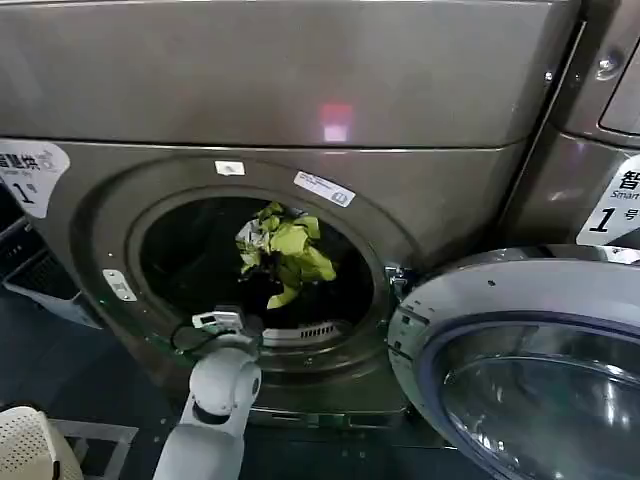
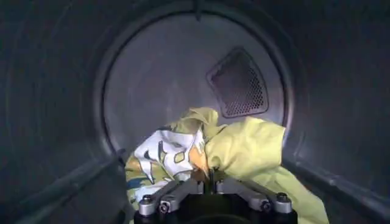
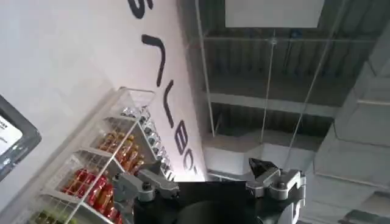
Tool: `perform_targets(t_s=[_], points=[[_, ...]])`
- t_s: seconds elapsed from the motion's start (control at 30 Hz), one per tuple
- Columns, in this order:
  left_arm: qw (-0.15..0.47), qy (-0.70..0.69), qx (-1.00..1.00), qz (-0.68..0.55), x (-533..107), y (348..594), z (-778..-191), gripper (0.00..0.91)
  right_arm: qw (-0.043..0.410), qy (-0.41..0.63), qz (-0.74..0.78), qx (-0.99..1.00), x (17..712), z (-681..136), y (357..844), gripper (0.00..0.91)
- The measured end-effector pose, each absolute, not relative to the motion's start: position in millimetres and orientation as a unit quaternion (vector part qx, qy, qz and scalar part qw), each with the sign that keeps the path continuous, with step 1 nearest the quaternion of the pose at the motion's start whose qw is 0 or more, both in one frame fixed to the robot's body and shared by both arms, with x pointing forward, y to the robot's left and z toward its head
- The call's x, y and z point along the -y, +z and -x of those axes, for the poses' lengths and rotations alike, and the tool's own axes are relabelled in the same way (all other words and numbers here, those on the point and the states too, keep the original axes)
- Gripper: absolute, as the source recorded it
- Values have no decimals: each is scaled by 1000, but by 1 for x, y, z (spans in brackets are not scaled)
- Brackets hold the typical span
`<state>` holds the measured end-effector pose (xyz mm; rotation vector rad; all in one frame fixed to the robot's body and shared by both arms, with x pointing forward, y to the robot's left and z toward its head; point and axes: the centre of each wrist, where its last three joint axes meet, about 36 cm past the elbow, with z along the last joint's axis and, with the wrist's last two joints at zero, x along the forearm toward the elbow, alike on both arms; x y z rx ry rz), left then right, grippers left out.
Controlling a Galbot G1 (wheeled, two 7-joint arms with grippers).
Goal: Grasp the clothes from the dryer.
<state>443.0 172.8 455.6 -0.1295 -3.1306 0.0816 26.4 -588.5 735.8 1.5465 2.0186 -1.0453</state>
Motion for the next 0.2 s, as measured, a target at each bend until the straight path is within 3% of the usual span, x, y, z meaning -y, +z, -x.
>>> perform_targets(t_s=[0.2], points=[[5,26,999,41,-172,455,-443,0,194,-373,-551,-721,588,-26,735,907]])
